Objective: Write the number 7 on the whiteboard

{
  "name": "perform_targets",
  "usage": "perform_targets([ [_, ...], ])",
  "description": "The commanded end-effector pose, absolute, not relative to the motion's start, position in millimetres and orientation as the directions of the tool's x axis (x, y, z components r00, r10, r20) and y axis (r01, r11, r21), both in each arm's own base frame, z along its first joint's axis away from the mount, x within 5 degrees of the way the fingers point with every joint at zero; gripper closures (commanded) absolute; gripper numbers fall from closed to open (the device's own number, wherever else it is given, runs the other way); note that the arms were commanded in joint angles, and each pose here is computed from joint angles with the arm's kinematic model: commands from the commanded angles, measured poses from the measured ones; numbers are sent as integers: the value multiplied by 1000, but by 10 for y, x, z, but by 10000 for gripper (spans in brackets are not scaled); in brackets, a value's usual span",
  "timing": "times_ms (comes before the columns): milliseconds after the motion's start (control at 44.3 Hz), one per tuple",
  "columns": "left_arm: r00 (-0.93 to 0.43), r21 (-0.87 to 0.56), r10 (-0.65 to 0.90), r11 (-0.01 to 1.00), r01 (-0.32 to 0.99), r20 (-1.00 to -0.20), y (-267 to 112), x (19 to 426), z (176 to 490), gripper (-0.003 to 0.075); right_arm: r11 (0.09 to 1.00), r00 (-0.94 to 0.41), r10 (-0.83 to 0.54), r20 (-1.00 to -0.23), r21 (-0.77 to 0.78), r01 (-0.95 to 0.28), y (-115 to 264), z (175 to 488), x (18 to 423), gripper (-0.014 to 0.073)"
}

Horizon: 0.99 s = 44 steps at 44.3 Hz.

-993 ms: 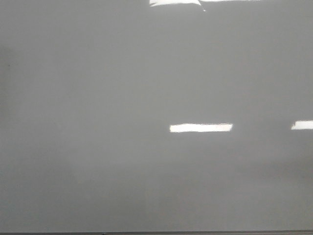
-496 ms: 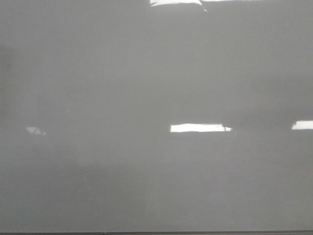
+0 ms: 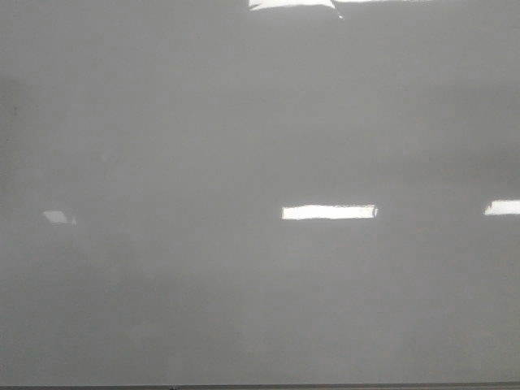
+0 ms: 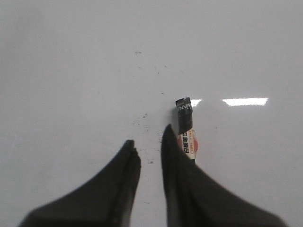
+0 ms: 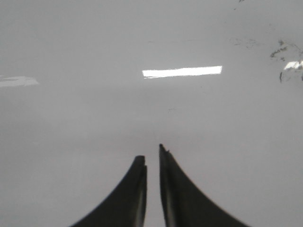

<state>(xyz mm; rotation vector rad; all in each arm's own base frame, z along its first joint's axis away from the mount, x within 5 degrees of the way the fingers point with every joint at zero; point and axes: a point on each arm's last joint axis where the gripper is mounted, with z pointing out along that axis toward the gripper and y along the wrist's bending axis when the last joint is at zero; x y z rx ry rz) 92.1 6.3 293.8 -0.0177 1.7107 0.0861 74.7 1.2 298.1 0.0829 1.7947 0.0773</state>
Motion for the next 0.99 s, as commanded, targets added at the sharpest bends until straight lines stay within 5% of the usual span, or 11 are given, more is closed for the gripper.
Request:
perform_targets([
  [0, -47, 47, 44, 997, -67, -998, 65, 938, 3101, 244, 996, -120, 93, -988, 91, 20, -2, 3167, 768, 254],
  [68, -43, 36, 33, 997, -66, -999, 64, 938, 3105, 147, 996, -117, 93, -989, 91, 20, -3, 3170, 768, 132],
  [203, -66, -97, -100, 994, -55, -993, 48, 971, 3076, 136, 996, -117, 93, -989, 91, 20, -3, 3170, 768, 11],
  [564, -438, -142, -121, 990, 15, -891, -116, 1768, 2739, 136, 996, -103, 92, -990, 91, 20, -4, 3183, 770, 15],
  [970, -436, -102, -95, 995, -7, -895, -194, 2557, 2254, 136, 996, -87, 92, -992, 91, 20, -5, 3197, 771, 15],
])
